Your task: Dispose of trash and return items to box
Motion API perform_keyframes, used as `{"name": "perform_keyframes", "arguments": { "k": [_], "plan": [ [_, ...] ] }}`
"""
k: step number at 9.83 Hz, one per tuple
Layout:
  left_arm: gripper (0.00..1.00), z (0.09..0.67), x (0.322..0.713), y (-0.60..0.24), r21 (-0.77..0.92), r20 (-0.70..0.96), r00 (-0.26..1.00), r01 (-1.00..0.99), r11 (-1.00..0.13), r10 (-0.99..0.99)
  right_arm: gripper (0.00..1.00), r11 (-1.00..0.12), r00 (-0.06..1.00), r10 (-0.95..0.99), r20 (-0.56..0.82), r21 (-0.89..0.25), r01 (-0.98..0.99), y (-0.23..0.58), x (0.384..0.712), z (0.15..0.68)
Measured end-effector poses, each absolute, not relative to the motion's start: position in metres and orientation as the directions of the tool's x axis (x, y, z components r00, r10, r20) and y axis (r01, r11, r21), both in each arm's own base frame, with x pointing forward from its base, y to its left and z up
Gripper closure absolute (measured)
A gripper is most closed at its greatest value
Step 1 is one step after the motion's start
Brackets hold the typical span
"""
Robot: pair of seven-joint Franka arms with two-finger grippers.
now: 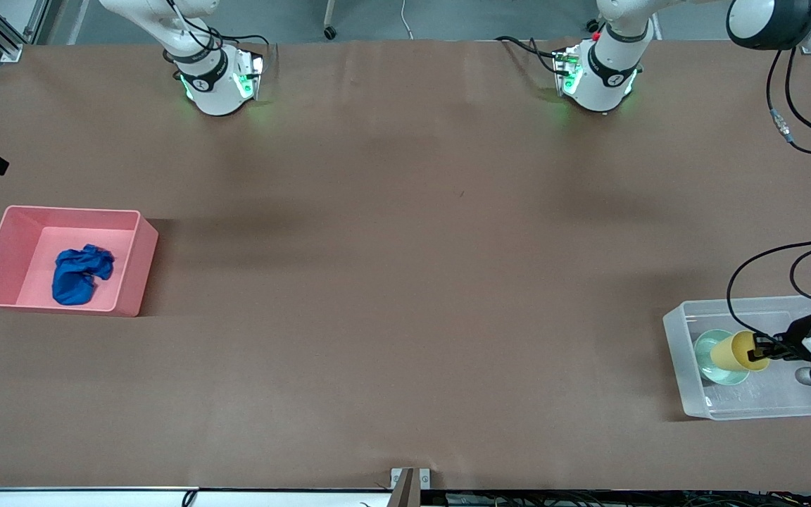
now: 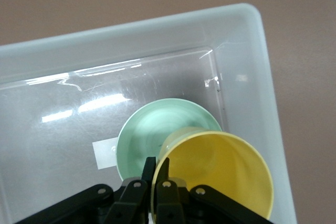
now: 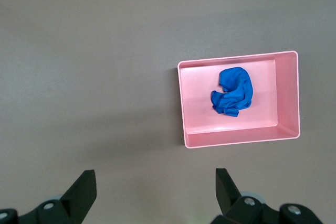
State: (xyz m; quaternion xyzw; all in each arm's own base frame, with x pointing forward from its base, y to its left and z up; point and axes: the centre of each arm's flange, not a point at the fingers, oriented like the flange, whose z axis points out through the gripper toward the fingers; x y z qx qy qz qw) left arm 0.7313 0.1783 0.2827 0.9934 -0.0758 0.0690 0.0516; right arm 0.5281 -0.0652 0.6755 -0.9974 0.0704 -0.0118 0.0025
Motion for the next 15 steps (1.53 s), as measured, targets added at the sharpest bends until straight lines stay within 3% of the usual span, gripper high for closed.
{"name": "perform_keyframes", "arguments": {
  "k": [2,5,8,12,15],
  "plan": [
    [0.88,0.267,0.732,0.179,0.092,0.149,0.979,-0.153,-0.984,-0.139,0.0,-0.99,0.99,-0.141,0.023,-0.007,-0.141,-0.065,0.528,0.676],
    [0.45,0.271,0.734,0.182,0.084,0.16,0.978,-0.151,-0.985,-0.136,0.0,-0.99,0.99,-0.141,0.023,-0.007,-0.141,-0.065,0.528,0.676],
    [0.02,0.326,0.741,0.176,0.051,0.222,0.964,-0.163,-0.985,-0.148,0.0,-0.99,0.99,-0.141,0.023,-0.007,-0.141,-0.066,0.528,0.675],
    [0.0,0.423,0.732,0.096,0.06,0.186,0.96,-0.226,-0.972,-0.211,0.0,-0.99,0.99,-0.143,0.022,-0.007,-0.142,-0.066,0.528,0.675],
    [0.0,0.486,0.704,0.008,0.073,0.16,0.967,-0.212,-0.974,-0.199,0.0,-0.99,0.99,-0.143,0.022,-0.007,-0.143,-0.066,0.528,0.675]
  ]
}}
